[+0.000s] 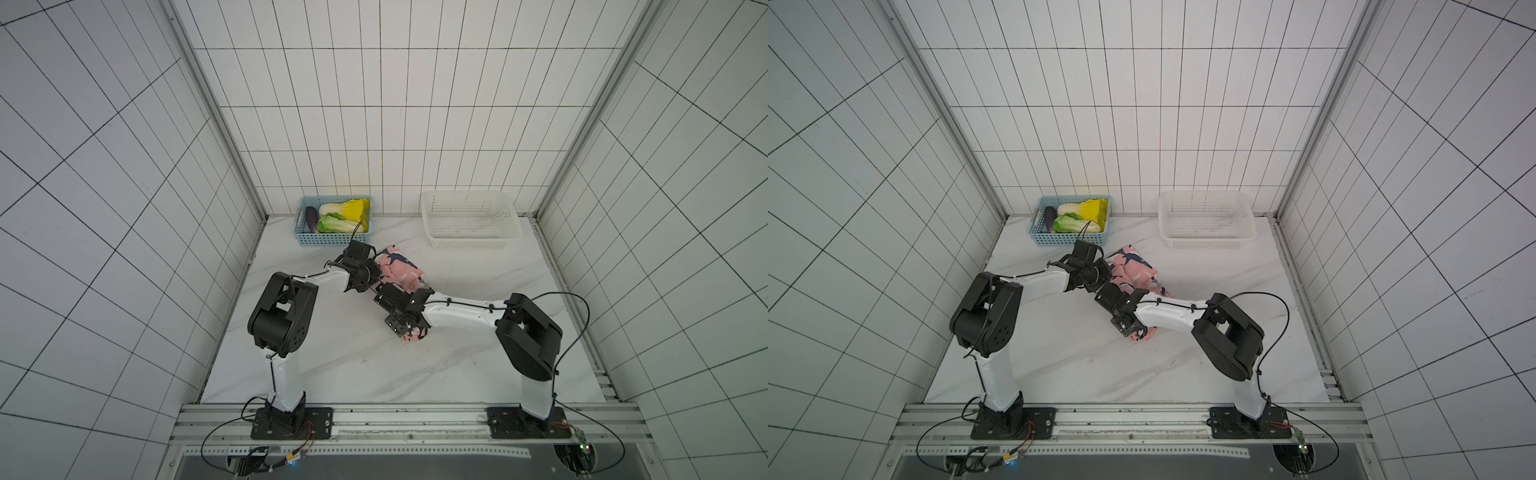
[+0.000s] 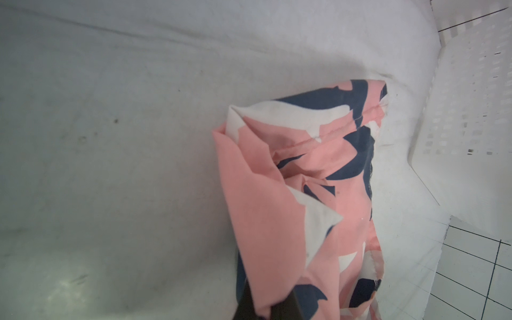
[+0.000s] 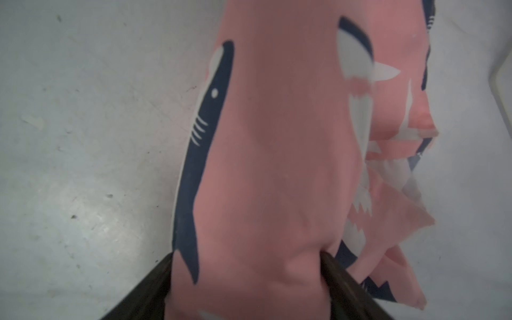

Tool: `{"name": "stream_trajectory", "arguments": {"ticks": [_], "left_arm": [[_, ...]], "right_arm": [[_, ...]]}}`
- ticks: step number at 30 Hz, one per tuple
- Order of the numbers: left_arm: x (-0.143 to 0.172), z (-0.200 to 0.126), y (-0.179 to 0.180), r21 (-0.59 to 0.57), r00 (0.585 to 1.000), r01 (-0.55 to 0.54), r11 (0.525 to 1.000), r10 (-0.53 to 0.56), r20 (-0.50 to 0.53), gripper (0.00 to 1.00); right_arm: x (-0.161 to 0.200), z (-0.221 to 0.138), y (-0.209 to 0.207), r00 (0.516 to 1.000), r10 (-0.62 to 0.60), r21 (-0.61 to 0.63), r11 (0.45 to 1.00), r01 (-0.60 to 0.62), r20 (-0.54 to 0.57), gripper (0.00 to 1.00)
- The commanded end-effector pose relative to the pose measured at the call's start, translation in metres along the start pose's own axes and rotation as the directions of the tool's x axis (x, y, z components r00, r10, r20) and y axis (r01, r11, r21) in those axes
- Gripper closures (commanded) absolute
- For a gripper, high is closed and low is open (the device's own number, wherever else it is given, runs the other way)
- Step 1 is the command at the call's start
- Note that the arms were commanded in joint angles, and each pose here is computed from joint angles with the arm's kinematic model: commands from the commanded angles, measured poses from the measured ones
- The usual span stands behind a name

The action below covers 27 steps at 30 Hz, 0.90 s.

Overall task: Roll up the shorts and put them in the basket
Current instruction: Roll the shorts at the center of the board.

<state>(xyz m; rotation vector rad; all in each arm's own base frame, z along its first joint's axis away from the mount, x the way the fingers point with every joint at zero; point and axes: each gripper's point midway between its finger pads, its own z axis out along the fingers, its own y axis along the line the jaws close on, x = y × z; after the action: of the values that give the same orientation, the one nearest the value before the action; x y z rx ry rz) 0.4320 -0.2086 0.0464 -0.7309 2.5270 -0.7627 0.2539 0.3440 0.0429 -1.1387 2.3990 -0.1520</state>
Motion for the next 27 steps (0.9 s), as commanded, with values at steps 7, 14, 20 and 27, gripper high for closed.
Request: {"name": "stream_trajectory", "arguments": {"ticks": [7, 14, 20, 27], "left_arm": [[-0.021, -0.035, -0.027, 0.1, 0.997, -0.074, 0.992, 0.07, 0.041, 0.46], [-0.036, -0.081, -0.028, 0.148, 0.987, -0.129, 0.98, 0.112, 0.118, 0.38], [-0.013, -0.07, -0.025, 0.22, 0.989, -0.142, 0.965, 0.13, 0.069, 0.37], [0.009, -0.043, -0.05, 0.286, 0.976, -0.215, 0.934, 0.212, 0.042, 0.35]], "right_arm": [[0.002, -0.011, 0.019, 0.961, 0.235, -0.559, 0.782, -0.276, -0.146, 0.81], [-0.024, -0.041, 0.017, 0.853, 0.462, -0.833, 0.35, -0.429, -0.245, 0.8], [-0.033, -0.042, -0.007, 0.743, 0.596, -0.901, 0.073, -0.428, -0.304, 0.8], [-0.021, -0.016, -0.031, 0.588, 0.699, -0.893, -0.172, -0.416, -0.408, 0.79]]}}
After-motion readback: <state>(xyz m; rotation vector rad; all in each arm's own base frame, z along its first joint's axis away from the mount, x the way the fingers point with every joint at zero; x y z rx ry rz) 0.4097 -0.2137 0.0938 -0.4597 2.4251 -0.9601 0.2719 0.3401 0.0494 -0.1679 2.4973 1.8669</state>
